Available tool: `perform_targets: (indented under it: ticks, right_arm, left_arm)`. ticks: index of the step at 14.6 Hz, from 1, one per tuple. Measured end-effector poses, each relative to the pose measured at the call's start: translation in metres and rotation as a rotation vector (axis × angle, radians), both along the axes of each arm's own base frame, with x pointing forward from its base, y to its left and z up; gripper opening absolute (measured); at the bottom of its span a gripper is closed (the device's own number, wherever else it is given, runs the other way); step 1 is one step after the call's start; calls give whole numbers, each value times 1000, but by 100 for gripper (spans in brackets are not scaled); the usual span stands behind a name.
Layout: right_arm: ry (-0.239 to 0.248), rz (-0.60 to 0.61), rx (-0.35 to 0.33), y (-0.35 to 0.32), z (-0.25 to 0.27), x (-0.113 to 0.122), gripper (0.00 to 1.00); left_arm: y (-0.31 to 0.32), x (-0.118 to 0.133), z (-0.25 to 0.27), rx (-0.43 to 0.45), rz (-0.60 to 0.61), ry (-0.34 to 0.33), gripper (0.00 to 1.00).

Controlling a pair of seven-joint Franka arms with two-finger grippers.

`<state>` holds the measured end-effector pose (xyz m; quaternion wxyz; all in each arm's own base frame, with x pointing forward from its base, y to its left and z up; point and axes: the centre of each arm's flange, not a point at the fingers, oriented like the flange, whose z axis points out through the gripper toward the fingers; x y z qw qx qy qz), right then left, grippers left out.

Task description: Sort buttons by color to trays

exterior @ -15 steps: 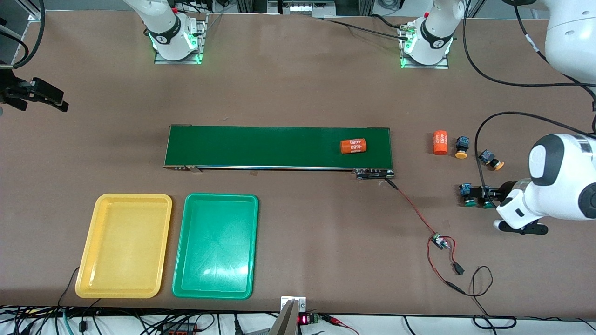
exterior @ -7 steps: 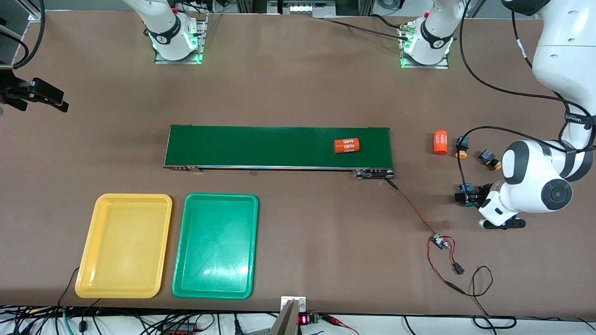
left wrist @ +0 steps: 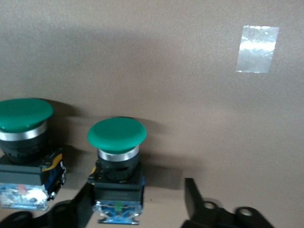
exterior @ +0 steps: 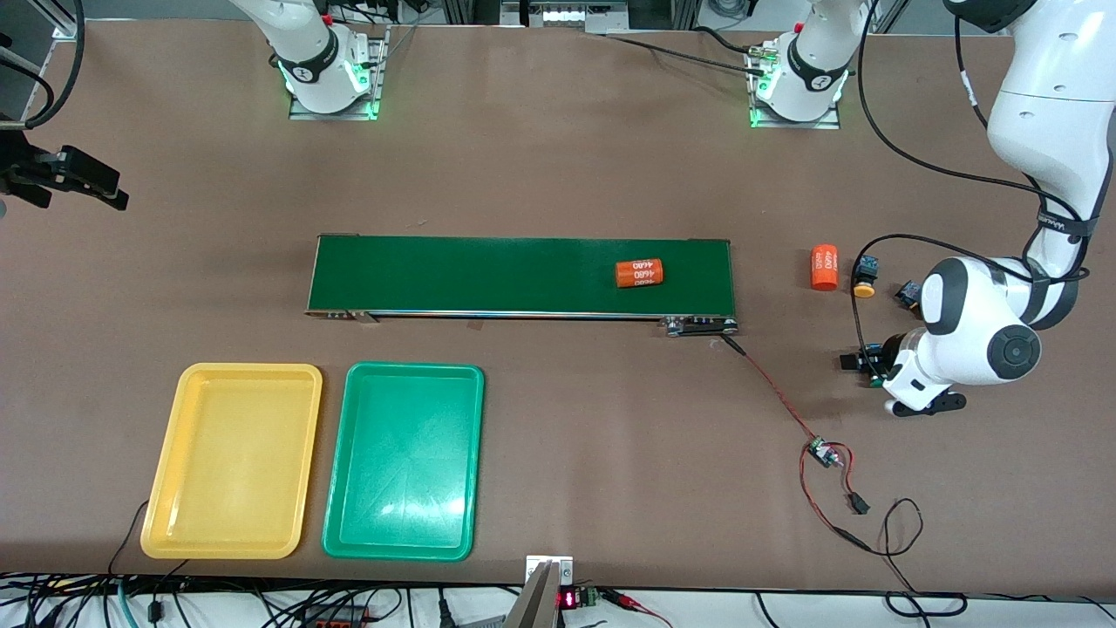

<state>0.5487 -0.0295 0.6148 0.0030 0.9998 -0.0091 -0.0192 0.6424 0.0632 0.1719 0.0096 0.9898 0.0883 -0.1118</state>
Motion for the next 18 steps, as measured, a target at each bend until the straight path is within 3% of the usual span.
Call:
perform_targets:
  ticks: [3,9,14,18]
  right_arm:
    - [0,6,0,3,0,0,100]
    - [0,7,0,4,0,0,100]
    - [0,6,0,4,0,0,100]
    - [0,6,0,4,0,0,100]
  left_arm:
    - [-13,2,11,-9,-14,6,41]
    - [-119,-11,87,-27,-73,152,41]
    - [-234,-39,137,-61,-141,159,41]
    - [-321,-84,142,-64,-144,168,41]
